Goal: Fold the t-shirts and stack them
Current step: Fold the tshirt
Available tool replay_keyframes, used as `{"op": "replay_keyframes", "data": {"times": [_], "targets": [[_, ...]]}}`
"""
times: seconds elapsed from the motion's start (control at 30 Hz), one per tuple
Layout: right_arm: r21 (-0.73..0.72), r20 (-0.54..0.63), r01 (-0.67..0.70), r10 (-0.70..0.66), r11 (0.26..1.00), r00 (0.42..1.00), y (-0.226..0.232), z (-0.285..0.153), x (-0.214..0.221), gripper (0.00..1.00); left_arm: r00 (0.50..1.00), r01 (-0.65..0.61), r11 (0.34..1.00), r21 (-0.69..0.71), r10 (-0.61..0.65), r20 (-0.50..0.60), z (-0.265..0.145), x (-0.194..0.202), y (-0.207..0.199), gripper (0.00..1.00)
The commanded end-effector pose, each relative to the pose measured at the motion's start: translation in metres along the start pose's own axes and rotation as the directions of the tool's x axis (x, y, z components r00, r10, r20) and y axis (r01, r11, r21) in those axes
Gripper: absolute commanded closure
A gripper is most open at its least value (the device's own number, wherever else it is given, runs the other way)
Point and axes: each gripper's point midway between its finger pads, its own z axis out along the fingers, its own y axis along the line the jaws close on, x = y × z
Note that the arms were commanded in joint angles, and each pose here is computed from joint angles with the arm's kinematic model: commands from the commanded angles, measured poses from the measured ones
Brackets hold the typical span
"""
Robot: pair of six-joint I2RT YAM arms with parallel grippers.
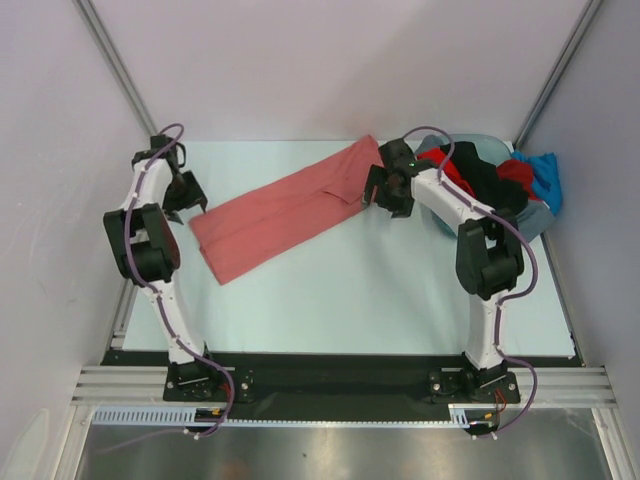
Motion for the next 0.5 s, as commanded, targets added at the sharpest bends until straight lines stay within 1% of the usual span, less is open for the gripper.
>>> {"op": "replay_keyframes", "data": {"times": [0.0,0.03,0.07,0.1,0.13,0.2,0.23,0.27,0.3,0.33,0.37,0.4,0.43,0.47], "targets": [[-0.066,0.076,0.038,-0.033,0.997,0.997,0.029,-0.004,-0.016,0.14,0.987,-0.140,0.990,0.027,0.137,0.079,-0.043,0.015,-0.040,0.30],[-0.070,0.079,0.042,-0.036,0.997,0.996,0.034,-0.001,-0.018,0.19,0.984,-0.162,0.986,0.024,0.160,0.078,-0.042,0.023,-0.046,0.29],[-0.076,0.085,0.047,-0.040,0.996,0.996,0.040,0.000,-0.020,0.23,0.977,-0.204,0.978,0.047,0.200,0.077,-0.044,0.037,-0.063,0.29],[-0.091,0.098,0.042,-0.033,0.995,0.995,0.050,0.003,-0.029,0.27,0.973,-0.226,0.973,0.050,0.223,0.057,-0.041,0.055,-0.065,0.30],[-0.107,0.100,0.037,-0.027,0.994,0.995,0.056,0.003,-0.031,0.33,0.962,-0.264,0.963,0.050,0.259,0.087,-0.042,0.062,-0.078,0.30],[-0.144,0.118,0.033,-0.016,0.989,0.993,0.073,0.005,-0.042,0.44,0.954,-0.296,0.953,0.070,0.291,0.070,-0.035,0.081,-0.082,0.36],[-0.175,0.118,0.036,-0.015,0.984,0.993,0.083,0.003,-0.044,0.53,0.952,-0.304,0.948,0.089,0.298,0.074,-0.033,0.085,-0.089,0.37],[-0.182,0.114,0.045,-0.024,0.982,0.993,0.090,0.005,-0.043,0.57,0.952,-0.305,0.948,0.089,0.300,0.066,-0.030,0.088,-0.089,0.42],[-0.218,0.115,0.055,-0.030,0.974,0.993,0.103,0.004,-0.048,0.64,0.952,-0.305,0.948,0.087,0.300,0.062,-0.027,0.088,-0.090,0.43],[-0.233,0.106,0.065,-0.041,0.970,0.994,0.111,0.003,-0.045,0.69,0.951,-0.307,0.948,0.089,0.301,0.074,-0.026,0.085,-0.093,0.46],[-0.237,0.089,0.073,-0.053,0.969,0.995,0.116,0.003,-0.039,0.73,0.950,-0.308,0.948,0.082,0.301,0.081,-0.025,0.082,-0.093,0.63],[-0.245,0.086,0.081,-0.061,0.966,0.994,0.121,0.002,-0.037,0.75,0.949,-0.304,0.949,0.085,0.295,0.110,-0.030,0.073,-0.097,0.70],[-0.256,0.082,0.084,-0.065,0.963,0.995,0.124,-0.001,-0.036,0.78,0.949,-0.304,0.949,0.086,0.294,0.114,-0.028,0.069,-0.100,0.76],[-0.259,0.081,0.089,-0.070,0.962,0.994,0.126,-0.001,-0.033,0.78,0.948,-0.305,0.948,0.087,0.293,0.122,-0.028,0.066,-0.103,0.98]]}}
